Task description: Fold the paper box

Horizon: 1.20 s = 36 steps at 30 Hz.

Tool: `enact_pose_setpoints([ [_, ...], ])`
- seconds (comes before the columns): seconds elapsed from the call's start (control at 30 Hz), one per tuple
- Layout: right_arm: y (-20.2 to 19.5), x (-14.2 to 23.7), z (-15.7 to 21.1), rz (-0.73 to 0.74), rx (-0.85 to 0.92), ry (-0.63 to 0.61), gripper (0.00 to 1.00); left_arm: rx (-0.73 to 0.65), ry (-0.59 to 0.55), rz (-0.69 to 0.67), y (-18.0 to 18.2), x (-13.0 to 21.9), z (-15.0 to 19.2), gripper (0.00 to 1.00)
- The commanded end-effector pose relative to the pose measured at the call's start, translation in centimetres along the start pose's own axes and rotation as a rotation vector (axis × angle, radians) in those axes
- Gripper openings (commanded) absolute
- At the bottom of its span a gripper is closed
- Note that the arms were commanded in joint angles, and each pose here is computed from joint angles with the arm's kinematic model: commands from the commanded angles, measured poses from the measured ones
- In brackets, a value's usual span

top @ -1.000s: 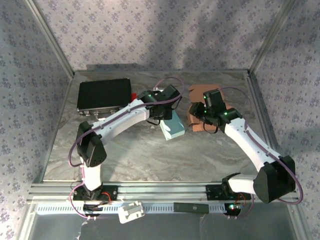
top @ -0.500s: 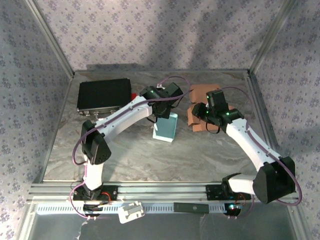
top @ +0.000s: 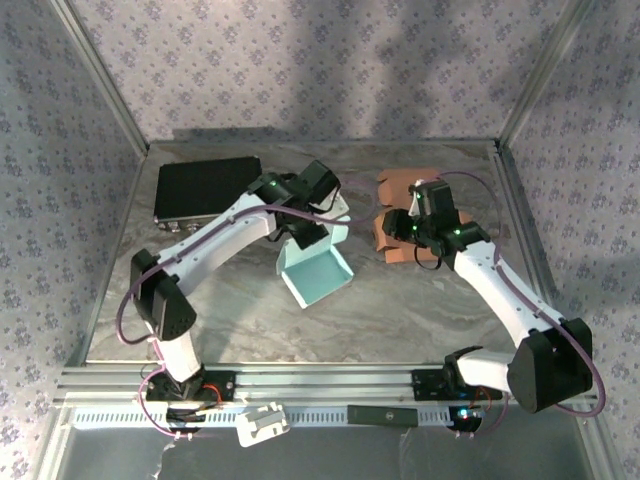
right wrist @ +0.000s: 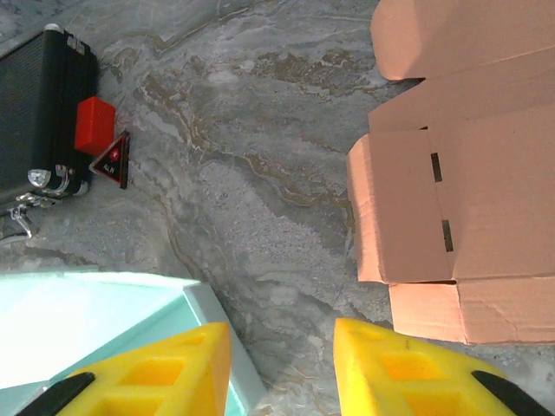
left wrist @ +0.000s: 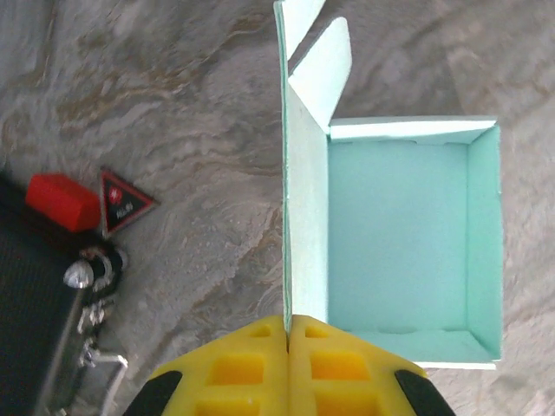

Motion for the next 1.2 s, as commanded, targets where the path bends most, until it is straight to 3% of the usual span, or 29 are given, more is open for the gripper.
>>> enact_pose_setpoints([
  [0.0,1.0,-0.1,0.0,-0.054,0.048,-0.010,0.37,-0.208,-0.137,0.055,-0.2,1.3,-1.0,0.00],
  [0.3,3.5,-0.6,1.1,-0.095,0.188,0.003,0.38,-0.282,-0.160,0.033,1.0,-1.1,0.3,0.00],
  [0.4,4.0,-0.6,1.4,-0.105,0.219,0.000,0.39,-0.257,-0.186,0.013,1.4,-1.0,0.2,0.10],
  [0.47,4.2,-0.6,1.5,-0.113,0.242,-0.001,0.39,-0.248,-0.205,0.004,1.5,-0.6,0.2,0.25],
  [0.67,5.0,-0.4,1.6,-0.125,0.318,-0.008,0.39,-0.195,-0.323,-0.008,1.1,2.1,-0.1,0.38],
  [0.93,5.3,0.3,1.3,-0.133,0.360,-0.035,0.40,-0.024,-0.479,-0.027,2.1,7.0,-0.9,0.46],
  [1.0,5.5,0.7,1.2,-0.146,0.379,-0.053,0.42,0.061,-0.529,-0.015,2.3,8.8,-0.8,0.46],
  [1.07,5.7,1.2,0.9,-0.155,0.395,-0.080,0.45,0.168,-0.565,-0.009,2.7,10.3,-0.4,0.54],
  [1.17,5.5,2.0,0.0,-0.149,0.401,-0.130,0.53,0.344,-0.535,0.012,3.1,11.1,1.1,0.59],
])
Point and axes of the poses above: each hand's point on the last joint's axis, 136 mm out from that joint toward the fingers, its own x axis back along the fingers, its own y axis along the line the jaws close on, z = x × y, the point moved 5 cm from there along x, back along the fingers, and after that the axes turned 10 degrees about x, right-handed, at the moved point
